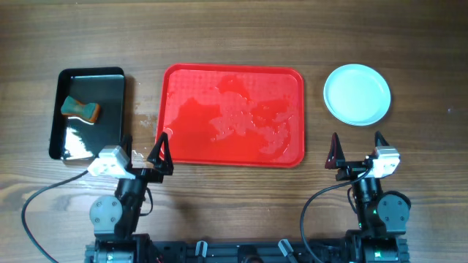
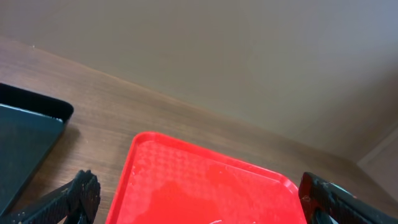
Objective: Clean dirty plates on tray and stack at the side
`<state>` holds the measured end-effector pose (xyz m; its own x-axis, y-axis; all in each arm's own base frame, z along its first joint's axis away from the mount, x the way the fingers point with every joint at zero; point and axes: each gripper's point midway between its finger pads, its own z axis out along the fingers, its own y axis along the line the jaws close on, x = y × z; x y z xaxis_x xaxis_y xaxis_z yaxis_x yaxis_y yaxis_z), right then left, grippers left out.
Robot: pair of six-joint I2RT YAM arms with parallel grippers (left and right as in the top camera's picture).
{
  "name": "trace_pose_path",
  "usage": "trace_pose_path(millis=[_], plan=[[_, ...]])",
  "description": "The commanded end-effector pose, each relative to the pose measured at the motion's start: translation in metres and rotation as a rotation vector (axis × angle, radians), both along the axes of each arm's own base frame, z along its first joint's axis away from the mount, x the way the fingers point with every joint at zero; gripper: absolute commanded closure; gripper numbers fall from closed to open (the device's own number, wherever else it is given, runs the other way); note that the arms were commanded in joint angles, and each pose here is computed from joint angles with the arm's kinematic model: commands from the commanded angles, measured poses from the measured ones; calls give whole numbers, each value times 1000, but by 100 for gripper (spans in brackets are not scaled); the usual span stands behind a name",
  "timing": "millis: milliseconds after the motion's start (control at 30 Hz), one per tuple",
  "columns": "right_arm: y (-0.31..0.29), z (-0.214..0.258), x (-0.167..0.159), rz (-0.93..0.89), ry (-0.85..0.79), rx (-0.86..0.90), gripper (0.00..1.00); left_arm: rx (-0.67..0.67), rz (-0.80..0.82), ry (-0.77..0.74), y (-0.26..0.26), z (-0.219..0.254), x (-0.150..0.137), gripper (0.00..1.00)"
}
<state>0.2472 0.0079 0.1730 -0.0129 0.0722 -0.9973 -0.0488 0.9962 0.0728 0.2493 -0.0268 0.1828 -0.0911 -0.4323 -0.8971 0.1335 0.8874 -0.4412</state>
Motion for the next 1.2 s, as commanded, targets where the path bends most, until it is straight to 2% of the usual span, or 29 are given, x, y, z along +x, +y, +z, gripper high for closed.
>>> trace_pose_path(millis=[0, 167, 333, 500, 900, 1167], plan=[[-4, 2, -1, -21, -13, -20, 0, 49, 12, -34, 2, -6, 1, 0], [-4, 2, -1, -21, -13, -20, 1, 115, 22, -57, 3, -3, 0, 0], [-4, 2, -1, -21, -13, -20, 0, 195, 16, 43, 4, -31, -4, 0], [-4, 2, -1, -20, -13, -20, 0, 275, 21, 3, 5, -24, -5, 0], [-4, 2, -1, -20, -13, -20, 0, 286, 34, 7, 8, -25, -4, 0], [-4, 2, -1, -20, -13, -20, 0, 458, -3, -26, 3, -24, -5, 0]])
